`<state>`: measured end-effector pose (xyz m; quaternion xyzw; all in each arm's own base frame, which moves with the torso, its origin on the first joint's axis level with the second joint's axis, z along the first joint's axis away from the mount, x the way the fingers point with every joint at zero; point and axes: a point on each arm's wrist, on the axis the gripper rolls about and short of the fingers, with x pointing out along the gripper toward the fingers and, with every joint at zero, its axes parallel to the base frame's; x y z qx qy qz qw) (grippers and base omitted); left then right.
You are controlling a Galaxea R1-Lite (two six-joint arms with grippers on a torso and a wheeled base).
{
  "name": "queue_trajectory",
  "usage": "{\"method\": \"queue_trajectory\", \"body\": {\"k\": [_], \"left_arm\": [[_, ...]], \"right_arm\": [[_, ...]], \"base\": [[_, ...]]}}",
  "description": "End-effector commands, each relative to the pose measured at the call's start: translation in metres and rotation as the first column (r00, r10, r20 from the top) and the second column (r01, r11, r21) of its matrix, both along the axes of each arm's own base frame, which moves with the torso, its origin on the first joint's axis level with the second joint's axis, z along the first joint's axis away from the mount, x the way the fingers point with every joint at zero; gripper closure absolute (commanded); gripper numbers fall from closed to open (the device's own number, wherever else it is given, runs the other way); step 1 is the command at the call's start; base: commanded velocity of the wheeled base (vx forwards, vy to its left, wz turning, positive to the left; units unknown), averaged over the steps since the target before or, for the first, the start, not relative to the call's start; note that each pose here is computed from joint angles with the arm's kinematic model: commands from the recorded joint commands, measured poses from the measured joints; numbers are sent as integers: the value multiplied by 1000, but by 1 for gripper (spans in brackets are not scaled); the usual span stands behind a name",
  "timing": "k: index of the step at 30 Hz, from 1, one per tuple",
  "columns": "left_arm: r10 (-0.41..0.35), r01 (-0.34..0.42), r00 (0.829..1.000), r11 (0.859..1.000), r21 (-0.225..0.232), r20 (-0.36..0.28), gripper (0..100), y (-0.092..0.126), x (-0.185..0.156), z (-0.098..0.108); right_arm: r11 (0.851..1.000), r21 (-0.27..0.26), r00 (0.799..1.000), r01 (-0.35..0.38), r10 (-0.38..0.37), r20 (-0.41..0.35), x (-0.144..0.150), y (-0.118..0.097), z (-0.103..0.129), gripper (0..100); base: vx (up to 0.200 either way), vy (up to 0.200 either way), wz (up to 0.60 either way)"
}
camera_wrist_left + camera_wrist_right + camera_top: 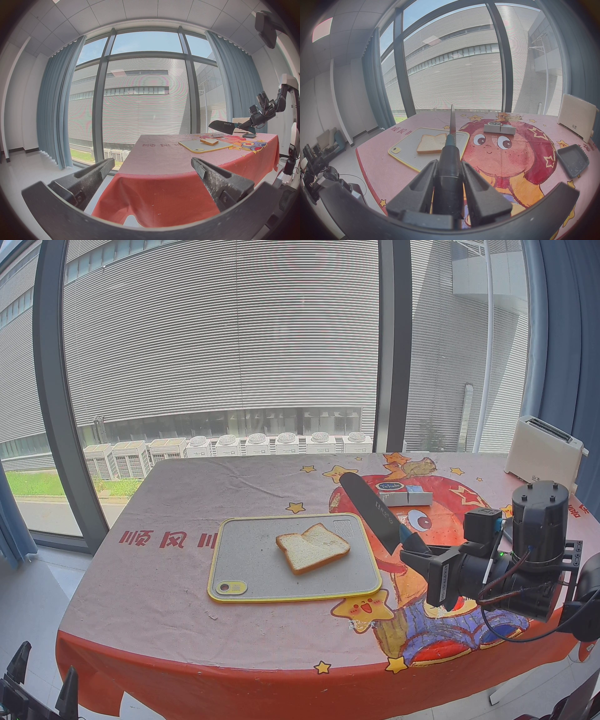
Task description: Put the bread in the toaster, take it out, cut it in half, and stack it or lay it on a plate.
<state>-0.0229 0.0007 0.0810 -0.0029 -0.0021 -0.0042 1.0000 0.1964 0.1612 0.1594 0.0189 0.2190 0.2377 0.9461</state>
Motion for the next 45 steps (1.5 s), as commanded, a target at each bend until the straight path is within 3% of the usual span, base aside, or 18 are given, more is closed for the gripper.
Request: {"method": "queue_trajectory", "body": {"k": [1, 8, 20, 29, 37, 45], "left_arm": [[1, -1, 1000, 1000, 0, -1, 0, 0, 0, -5], [1, -1, 1000, 1000, 0, -1, 0, 0, 0, -5], [1, -1, 1000, 1000, 0, -1, 0, 0, 0, -5], [1, -1, 1000, 1000, 0, -1, 0, 0, 0, -5], [1, -1, 1000, 1000, 0, -1, 0, 0, 0, -5], [-1, 1, 1000, 1000, 0, -1, 0, 0, 0, -5]], "right_arm": [[1000, -4, 1000, 5, -5, 3, 0, -1, 0, 100], [999, 42, 999, -1, -1, 52, -7, -6, 17, 100], [1000, 4, 1000, -16, 16, 6, -2, 3, 2, 100], [999, 10, 999, -47, 47, 15, -7, 8, 5, 100], [996, 43, 995, -75, 71, 74, 11, 33, 26, 100], [989, 86, 991, -121, 116, 63, 13, 37, 29, 100]], "base": [[0, 0, 0], [0, 0, 0], [0, 0, 0], [0, 0, 0], [0, 0, 0], [0, 0, 0]]}}
